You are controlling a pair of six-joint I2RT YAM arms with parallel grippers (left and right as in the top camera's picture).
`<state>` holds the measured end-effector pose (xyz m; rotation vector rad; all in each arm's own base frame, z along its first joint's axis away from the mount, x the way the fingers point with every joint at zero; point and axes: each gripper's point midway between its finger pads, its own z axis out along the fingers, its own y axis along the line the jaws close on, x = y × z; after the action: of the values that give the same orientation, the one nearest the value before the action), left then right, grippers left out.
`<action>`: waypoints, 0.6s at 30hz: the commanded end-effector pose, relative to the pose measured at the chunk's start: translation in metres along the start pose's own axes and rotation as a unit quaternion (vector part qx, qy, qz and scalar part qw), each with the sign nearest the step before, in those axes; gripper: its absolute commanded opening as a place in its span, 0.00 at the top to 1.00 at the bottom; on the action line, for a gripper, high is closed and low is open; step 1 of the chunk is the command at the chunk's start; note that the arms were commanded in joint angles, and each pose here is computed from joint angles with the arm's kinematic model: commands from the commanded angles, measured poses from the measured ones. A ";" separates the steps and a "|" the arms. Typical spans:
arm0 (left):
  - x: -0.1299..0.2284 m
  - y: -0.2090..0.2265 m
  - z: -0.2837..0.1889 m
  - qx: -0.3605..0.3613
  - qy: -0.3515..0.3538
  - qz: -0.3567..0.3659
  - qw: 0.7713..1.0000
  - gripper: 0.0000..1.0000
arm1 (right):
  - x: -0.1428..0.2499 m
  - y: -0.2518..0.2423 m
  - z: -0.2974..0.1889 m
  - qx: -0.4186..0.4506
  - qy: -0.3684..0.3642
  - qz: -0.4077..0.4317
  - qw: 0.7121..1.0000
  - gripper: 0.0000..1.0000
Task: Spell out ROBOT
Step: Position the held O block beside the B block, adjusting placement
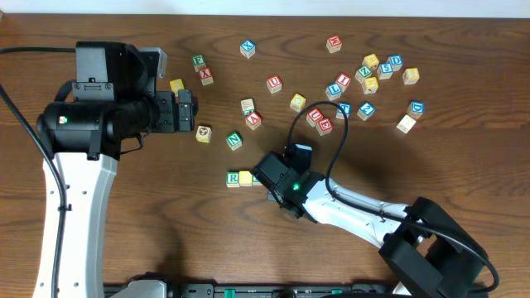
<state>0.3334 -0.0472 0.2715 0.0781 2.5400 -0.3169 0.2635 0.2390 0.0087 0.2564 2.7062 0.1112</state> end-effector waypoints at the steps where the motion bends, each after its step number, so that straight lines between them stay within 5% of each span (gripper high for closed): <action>1: -0.004 -0.002 -0.005 0.004 -0.008 0.009 1.000 0.02 | -0.005 0.000 0.002 -0.001 -0.008 -0.011 1.000 0.99; 18: -0.004 -0.002 -0.005 0.004 -0.008 0.009 1.000 0.02 | -0.013 0.005 0.013 -0.008 -0.024 -0.022 0.999 0.99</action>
<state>0.3334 -0.0472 0.2715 0.0781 2.5400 -0.3169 0.2801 0.2471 0.0116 0.2025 2.6571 0.1591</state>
